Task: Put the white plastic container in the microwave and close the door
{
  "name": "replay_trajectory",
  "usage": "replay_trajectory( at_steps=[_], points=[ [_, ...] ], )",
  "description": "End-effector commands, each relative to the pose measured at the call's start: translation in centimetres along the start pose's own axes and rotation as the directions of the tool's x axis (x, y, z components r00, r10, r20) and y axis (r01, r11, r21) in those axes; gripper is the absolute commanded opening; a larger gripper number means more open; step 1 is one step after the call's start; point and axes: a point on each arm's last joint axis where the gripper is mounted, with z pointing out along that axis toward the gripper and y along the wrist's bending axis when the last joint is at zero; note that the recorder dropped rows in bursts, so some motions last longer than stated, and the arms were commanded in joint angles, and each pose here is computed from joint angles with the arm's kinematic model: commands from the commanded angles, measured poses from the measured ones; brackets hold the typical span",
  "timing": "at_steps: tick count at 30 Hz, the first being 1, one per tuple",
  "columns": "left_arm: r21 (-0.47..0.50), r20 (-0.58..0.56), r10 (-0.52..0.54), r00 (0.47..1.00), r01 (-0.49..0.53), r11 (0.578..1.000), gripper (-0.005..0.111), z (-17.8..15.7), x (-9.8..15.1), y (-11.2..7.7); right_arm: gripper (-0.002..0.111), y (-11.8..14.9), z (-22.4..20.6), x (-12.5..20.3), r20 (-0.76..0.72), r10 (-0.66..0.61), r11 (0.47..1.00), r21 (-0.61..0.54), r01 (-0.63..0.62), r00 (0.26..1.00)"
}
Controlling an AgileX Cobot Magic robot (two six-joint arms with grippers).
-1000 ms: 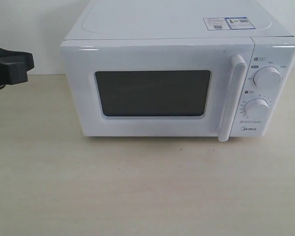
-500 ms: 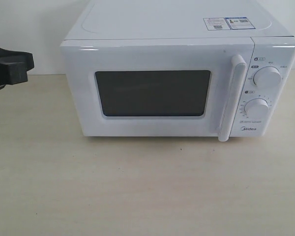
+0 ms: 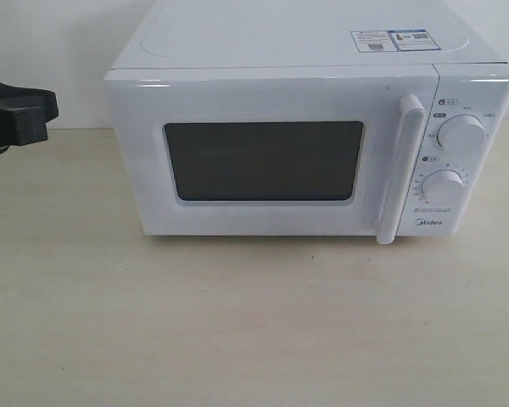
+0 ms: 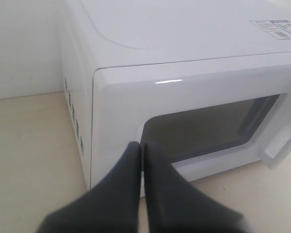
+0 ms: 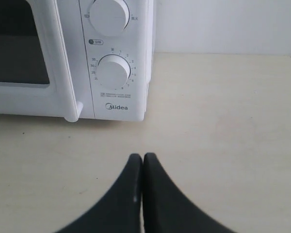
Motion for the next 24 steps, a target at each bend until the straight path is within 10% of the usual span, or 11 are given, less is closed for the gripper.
replay_trajectory(
  at_steps=[1, 24],
  points=[
    [-0.006, 0.007, -0.003, 1.000, 0.003, 1.000, 0.004, 0.1, -0.2, 0.0, 0.000, 0.0, 0.0, 0.0, 0.006, -0.010, 1.000, 0.007, 0.010, 1.000],
    [-0.008, 0.118, 0.040, 0.992, -0.039, 0.999, 0.004, -2.8, -1.5, -0.3, 0.000, 0.0, 0.0, 0.0, 0.006, -0.010, 1.000, 0.007, 0.010, 1.000]
  ],
)
